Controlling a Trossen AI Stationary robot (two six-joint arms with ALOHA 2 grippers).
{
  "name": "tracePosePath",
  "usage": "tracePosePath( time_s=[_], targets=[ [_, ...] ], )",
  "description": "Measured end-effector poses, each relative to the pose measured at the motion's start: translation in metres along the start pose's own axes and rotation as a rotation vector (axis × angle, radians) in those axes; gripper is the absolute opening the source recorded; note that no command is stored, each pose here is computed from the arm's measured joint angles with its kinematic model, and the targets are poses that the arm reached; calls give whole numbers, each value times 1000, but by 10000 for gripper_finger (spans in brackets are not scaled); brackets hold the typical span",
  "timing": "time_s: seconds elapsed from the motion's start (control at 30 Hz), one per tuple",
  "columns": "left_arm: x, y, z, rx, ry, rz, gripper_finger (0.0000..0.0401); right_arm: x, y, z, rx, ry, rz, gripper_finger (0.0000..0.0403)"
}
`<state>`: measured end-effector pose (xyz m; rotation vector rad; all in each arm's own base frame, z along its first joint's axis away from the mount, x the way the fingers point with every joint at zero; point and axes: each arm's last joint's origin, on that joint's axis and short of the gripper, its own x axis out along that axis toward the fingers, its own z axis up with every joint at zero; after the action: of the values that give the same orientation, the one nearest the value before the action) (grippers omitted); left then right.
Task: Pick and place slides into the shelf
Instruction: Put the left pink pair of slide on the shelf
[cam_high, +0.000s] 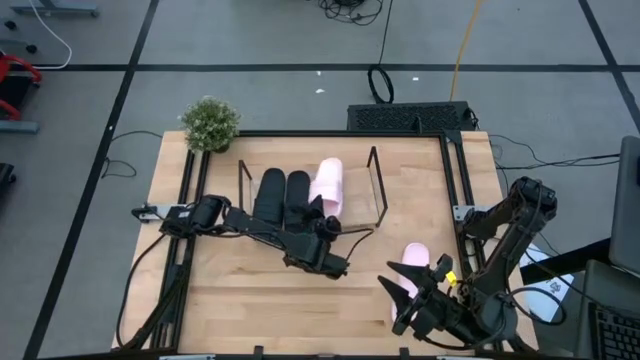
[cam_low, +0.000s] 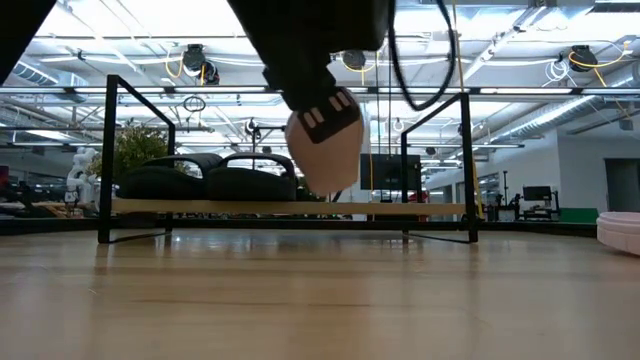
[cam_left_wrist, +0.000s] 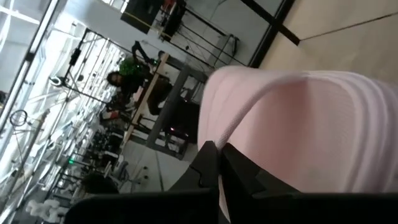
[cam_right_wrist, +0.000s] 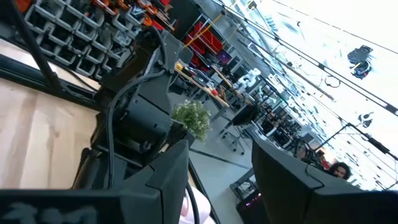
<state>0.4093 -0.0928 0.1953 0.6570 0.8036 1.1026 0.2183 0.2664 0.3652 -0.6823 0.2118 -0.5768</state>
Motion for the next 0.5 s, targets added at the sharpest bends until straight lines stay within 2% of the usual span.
tracePosePath(
  time_s=[0.27,0.5],
  targets=[
    [6,-11,15,-12,-21,-47,0,2,0,0,-7,5,-5,169],
    [5,-11,16,19,-44,-21,0,2,0,0,-9,5,-5,169]
  ],
)
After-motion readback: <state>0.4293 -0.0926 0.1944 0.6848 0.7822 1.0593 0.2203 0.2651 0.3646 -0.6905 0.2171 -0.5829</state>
